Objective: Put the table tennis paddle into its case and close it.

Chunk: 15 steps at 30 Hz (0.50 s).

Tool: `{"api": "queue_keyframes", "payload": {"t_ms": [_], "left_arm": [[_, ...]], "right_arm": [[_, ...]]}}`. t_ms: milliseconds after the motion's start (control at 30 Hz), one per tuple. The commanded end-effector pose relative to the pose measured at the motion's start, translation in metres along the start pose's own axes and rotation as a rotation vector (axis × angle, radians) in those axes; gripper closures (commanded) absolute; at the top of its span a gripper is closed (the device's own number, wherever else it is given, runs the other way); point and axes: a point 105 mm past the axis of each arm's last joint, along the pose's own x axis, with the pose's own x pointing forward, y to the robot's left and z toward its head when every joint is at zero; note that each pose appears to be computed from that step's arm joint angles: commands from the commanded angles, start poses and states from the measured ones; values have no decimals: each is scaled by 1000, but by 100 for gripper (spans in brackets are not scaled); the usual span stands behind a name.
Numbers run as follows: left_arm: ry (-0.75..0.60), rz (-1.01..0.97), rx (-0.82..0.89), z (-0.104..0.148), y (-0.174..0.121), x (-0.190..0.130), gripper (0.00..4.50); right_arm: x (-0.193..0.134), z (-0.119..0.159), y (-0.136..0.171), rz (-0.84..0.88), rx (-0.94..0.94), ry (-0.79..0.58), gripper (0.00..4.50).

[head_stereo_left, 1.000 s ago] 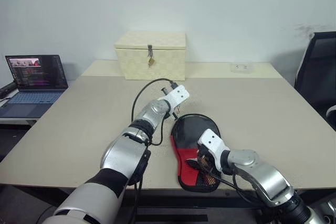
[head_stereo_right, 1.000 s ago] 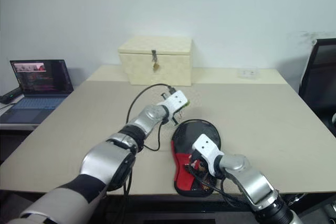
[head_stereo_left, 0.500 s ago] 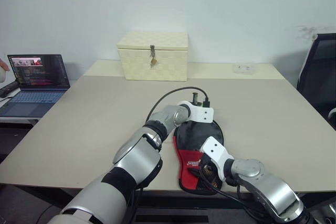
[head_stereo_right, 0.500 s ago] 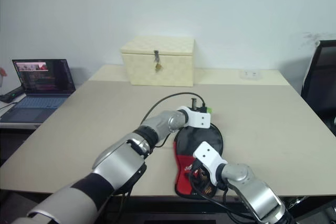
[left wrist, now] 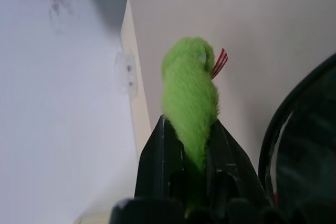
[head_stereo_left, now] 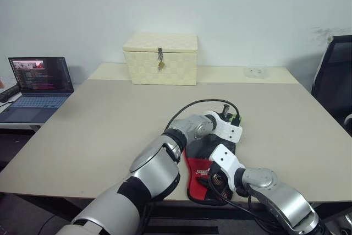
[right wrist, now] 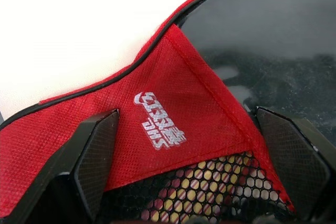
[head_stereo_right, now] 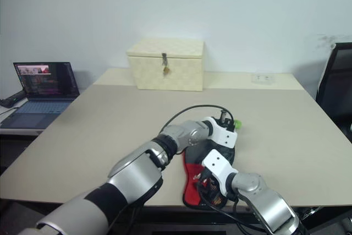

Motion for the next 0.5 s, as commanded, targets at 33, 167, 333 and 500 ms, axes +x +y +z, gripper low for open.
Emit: {"api": "queue_keyframes", "payload": {"t_ms": [33, 167, 333, 500], "left_arm": [[-106, 46, 5, 30, 26, 6, 450], [-113, -7, -80, 29, 19, 5, 378], [-144, -81, -150, 29, 6, 2, 204], [-176, -192, -297, 20, -4, -8, 24]], "right_arm": [[12, -56, 35, 148, 126, 219, 0], [13, -54, 34, 145, 124, 213, 0], [16, -51, 32, 144, 124, 207, 0], [18, -48, 25, 141, 123, 198, 0]]}}
